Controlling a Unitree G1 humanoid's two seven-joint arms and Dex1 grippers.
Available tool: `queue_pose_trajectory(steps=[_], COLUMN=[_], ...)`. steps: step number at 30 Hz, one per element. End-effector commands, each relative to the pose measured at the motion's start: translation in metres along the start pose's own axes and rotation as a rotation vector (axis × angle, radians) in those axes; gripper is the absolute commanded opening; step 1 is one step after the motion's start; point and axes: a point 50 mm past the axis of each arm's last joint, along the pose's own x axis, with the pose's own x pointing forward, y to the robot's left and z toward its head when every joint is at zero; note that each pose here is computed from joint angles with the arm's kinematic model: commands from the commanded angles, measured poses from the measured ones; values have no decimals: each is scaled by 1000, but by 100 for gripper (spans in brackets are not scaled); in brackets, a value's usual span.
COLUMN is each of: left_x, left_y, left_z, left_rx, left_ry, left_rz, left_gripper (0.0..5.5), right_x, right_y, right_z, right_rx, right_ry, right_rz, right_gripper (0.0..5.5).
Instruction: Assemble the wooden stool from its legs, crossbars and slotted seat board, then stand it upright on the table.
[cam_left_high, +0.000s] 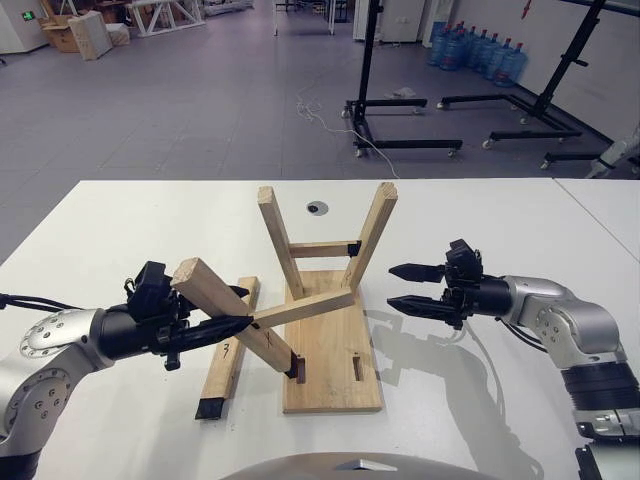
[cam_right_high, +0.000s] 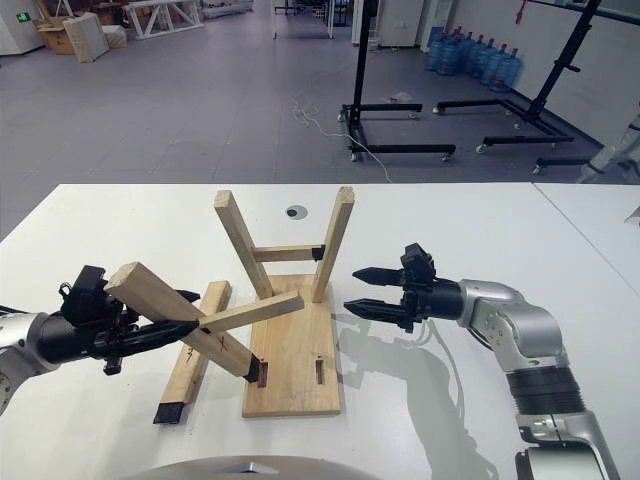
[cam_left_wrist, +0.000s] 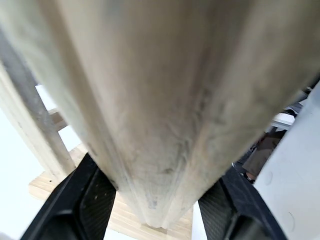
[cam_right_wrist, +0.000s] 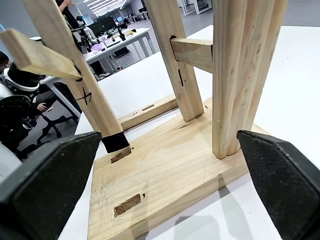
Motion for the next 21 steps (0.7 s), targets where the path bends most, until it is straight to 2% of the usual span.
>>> queue_pose_trajectory(steps=[1, 7, 16, 21], left_x=[6, 17, 13, 24], left_y=[-2, -2, 11, -3], left_z=[3, 6, -5, -16], left_rx=[29, 49, 104, 175], left_ry=[53, 44, 229, 371], left_rz=[-36, -47, 60, 10], left_gripper=[213, 213, 213, 213], right_x=[-3, -4, 9, 11], right_y=[-2, -2, 4, 8], right_z=[4, 2, 2, 2], right_rx=[-10, -11, -65, -50], right_ry=[34, 51, 33, 35], right_rz=[-19, -34, -63, -47], right_gripper=[497, 497, 497, 497])
